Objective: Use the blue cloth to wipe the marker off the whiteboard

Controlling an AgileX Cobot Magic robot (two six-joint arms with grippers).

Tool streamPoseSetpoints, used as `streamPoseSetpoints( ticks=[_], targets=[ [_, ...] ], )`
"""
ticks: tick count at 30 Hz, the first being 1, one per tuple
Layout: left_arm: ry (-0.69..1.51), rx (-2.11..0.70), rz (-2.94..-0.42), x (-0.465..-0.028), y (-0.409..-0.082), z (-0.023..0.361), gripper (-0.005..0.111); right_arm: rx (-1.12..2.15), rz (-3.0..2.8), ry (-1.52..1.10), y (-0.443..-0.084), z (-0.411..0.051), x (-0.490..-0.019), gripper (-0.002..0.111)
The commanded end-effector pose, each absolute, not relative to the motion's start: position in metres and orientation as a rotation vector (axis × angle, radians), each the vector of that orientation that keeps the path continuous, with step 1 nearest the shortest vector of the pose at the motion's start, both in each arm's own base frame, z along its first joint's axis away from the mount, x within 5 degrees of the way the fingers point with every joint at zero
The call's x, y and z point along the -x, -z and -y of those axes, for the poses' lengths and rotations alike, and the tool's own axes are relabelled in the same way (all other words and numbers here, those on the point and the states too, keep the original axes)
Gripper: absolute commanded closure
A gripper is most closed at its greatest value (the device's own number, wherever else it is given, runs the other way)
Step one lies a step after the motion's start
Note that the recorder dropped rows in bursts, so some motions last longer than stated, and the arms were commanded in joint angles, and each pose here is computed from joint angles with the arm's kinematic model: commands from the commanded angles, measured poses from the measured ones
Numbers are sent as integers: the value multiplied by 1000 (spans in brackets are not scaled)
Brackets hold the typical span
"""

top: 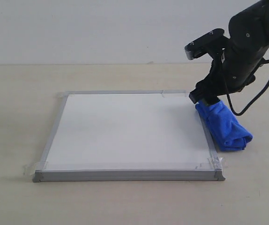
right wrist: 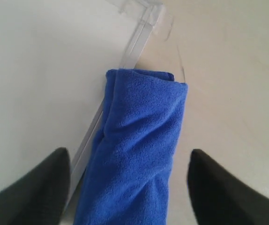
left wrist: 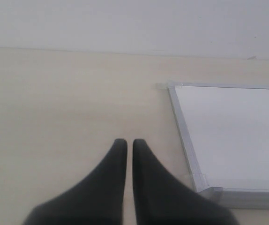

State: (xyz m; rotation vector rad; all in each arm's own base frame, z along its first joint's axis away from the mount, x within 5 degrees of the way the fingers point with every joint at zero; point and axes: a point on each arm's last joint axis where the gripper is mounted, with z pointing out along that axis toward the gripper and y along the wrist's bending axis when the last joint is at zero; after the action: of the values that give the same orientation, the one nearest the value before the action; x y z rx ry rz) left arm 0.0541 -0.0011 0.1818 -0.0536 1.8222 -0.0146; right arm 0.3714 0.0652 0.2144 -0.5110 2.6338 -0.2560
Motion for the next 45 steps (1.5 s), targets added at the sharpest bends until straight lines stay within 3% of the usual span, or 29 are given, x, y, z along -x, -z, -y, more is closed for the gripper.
streamPoseSetpoints(
  ticks=[1, 8, 20, 31, 45],
  targets=[
    [14, 52, -1806, -54, -184, 1, 102, 476, -2610, 244, -220, -65, -372, 77],
    [14, 52, -1806, -54, -184, 1, 102, 409, -2520, 193, -258, -64, -359, 108],
    [14, 52, -1806, -54, -184, 1, 102, 232, -2441, -106, -278, -62, -276, 108],
    [14, 52, -1806, -54, -184, 1, 102, 286, -2389, -326, -293, -77, -194, 108],
    [14, 52, -1806, -54, -184, 1, 102, 184, -2419, -422, -304, -74, -172, 108]
  ],
)
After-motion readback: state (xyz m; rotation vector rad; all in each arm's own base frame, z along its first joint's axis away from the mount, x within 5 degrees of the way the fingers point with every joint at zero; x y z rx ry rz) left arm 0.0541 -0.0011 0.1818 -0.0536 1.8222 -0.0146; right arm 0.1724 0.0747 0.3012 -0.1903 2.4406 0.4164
